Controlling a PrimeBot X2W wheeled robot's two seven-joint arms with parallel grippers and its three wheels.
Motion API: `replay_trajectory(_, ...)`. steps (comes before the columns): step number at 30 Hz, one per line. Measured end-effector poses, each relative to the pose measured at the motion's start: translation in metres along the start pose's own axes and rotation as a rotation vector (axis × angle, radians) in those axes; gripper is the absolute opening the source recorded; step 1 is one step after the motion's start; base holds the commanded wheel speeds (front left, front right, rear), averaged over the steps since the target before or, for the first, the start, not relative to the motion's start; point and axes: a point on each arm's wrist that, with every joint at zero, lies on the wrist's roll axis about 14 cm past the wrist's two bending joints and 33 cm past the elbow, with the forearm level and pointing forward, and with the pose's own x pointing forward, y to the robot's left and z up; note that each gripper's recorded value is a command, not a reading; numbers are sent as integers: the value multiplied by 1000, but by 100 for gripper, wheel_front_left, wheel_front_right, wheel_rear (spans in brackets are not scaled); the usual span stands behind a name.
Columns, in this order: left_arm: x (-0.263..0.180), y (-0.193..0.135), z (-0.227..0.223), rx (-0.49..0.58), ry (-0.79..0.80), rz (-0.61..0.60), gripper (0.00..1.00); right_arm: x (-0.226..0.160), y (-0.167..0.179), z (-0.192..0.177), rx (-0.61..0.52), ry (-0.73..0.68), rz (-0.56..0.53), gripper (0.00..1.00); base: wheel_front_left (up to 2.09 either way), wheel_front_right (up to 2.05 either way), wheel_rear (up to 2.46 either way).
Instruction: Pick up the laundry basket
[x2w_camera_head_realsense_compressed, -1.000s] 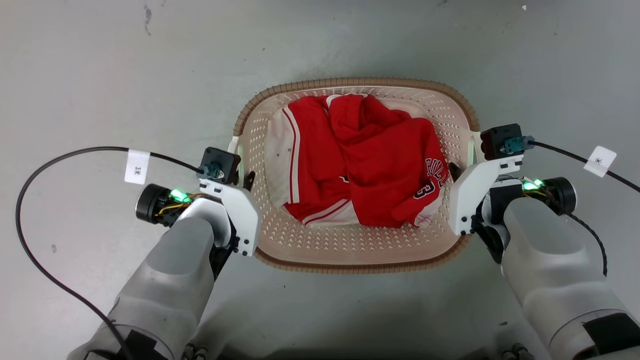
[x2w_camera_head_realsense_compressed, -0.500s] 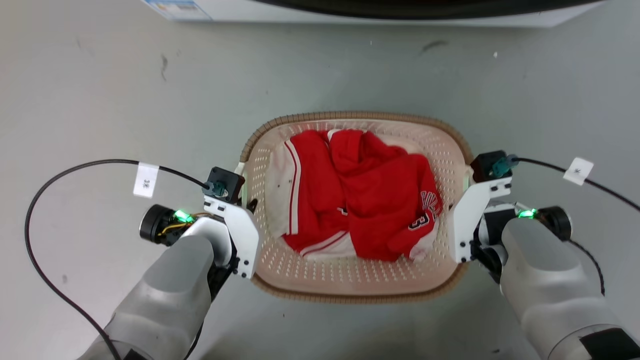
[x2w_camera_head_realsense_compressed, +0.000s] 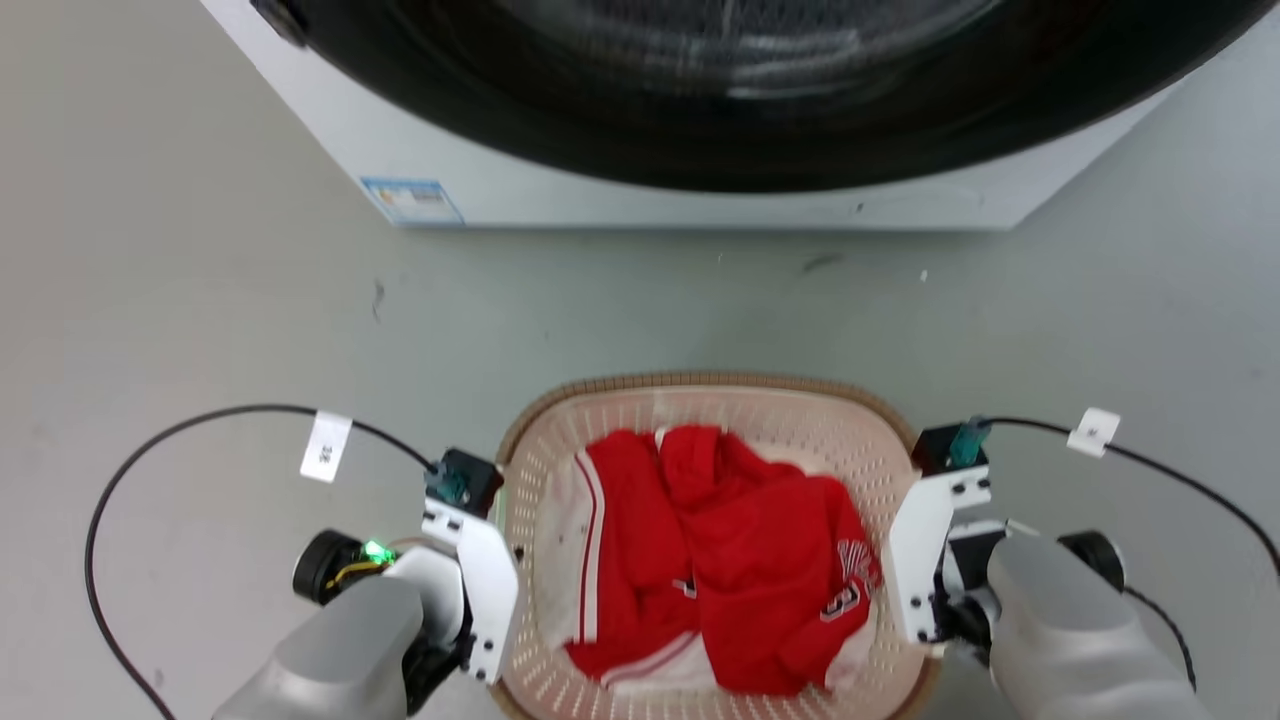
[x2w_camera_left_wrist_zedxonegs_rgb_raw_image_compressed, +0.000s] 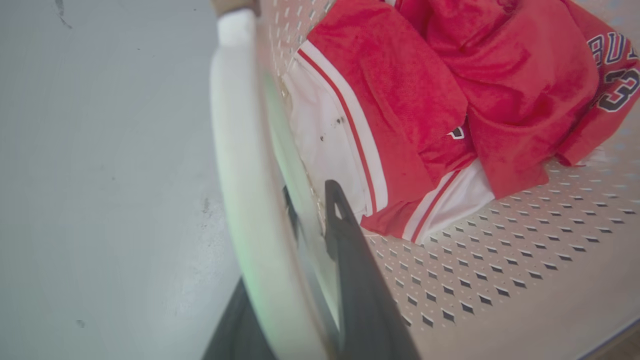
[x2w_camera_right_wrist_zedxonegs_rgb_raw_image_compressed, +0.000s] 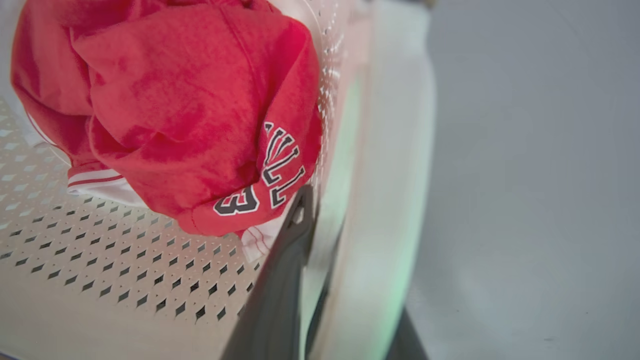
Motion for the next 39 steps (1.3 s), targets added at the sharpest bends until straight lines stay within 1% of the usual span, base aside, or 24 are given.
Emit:
replay_trajectory(8,-35,-13,-4,30,-25,-12,0,-32,11,-9,-36,-22,-2,0,0,0,0)
replay_trajectory(19,-67,-29,-31,14,-35,-26,0,-57,25,-28,-64,-46,25,0,0,0,0)
replay_trajectory(21,-72,-31,-36,13,-36,-27,0,-60,27,-30,-63,-62,34,0,0,0,0)
replay_trajectory(25,-80,-35,-33,35,-67,-30,0,-69,28,-28,-26,-122,56,0,0,0,0)
replay_trajectory(27,-86,-39,-40,48,-73,-36,0,-72,31,-34,-12,-147,73,0,0,0,0)
replay_trajectory(39,-96,-50,-53,65,-73,-60,0,-82,33,-53,11,-170,99,0,0,0,0)
